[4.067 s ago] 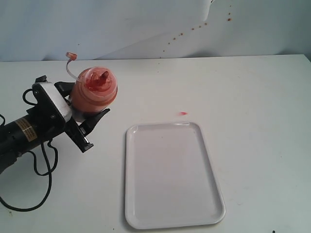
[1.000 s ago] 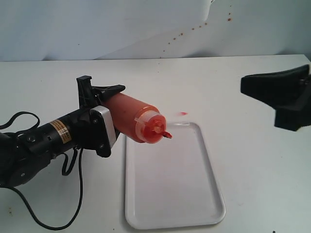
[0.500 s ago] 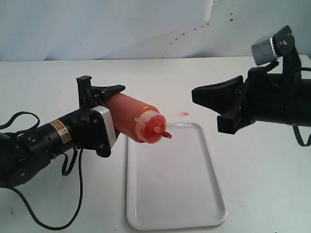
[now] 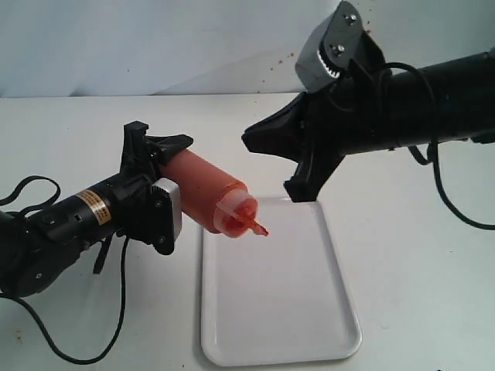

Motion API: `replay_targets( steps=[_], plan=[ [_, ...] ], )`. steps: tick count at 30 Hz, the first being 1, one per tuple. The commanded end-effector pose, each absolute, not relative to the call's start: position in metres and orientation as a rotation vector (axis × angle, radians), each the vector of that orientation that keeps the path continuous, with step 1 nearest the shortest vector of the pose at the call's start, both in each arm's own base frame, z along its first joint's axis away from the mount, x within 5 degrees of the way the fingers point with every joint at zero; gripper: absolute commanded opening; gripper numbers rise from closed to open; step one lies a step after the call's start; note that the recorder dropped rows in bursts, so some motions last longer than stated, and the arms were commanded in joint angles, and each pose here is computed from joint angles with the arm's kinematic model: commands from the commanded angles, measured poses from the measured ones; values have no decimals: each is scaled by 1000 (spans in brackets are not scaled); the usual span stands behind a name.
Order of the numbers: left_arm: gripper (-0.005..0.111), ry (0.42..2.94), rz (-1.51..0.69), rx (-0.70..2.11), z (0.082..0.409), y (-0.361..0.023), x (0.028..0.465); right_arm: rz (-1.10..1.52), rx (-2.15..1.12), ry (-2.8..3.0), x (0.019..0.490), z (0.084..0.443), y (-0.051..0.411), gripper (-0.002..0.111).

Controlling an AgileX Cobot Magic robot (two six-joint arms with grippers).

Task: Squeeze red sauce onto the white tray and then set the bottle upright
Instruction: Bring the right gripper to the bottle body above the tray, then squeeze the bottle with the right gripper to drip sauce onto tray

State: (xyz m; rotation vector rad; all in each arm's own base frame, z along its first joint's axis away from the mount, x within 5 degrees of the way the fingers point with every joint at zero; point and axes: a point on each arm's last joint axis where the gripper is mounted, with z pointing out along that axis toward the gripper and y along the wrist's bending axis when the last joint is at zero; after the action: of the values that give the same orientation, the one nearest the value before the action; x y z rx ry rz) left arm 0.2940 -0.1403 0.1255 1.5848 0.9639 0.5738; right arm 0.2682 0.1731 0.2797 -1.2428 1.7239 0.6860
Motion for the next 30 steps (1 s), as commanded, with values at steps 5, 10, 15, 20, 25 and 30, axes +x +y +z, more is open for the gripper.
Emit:
replay_targets(
  steps=[5, 10, 15, 20, 25, 30],
  plan=[
    [0, 845, 825, 1539, 142, -164, 288, 772, -1306, 1783, 270, 254, 202, 0],
    [0, 796, 899, 1520, 146, -173, 283, 682, -1339, 1865, 274, 243, 197, 0],
    [0, 772, 974, 1519, 148, -170, 284, 587, -1361, 1948, 279, 231, 192, 0],
    [0, 722, 977, 1502, 148, -168, 276, 545, -1371, 2001, 287, 208, 196, 0],
    [0, 717, 974, 1504, 148, -169, 276, 520, -1395, 2035, 290, 190, 202, 0],
    [0, 707, 970, 1507, 148, -169, 276, 510, -1390, 2036, 291, 189, 201, 2]
  ],
)
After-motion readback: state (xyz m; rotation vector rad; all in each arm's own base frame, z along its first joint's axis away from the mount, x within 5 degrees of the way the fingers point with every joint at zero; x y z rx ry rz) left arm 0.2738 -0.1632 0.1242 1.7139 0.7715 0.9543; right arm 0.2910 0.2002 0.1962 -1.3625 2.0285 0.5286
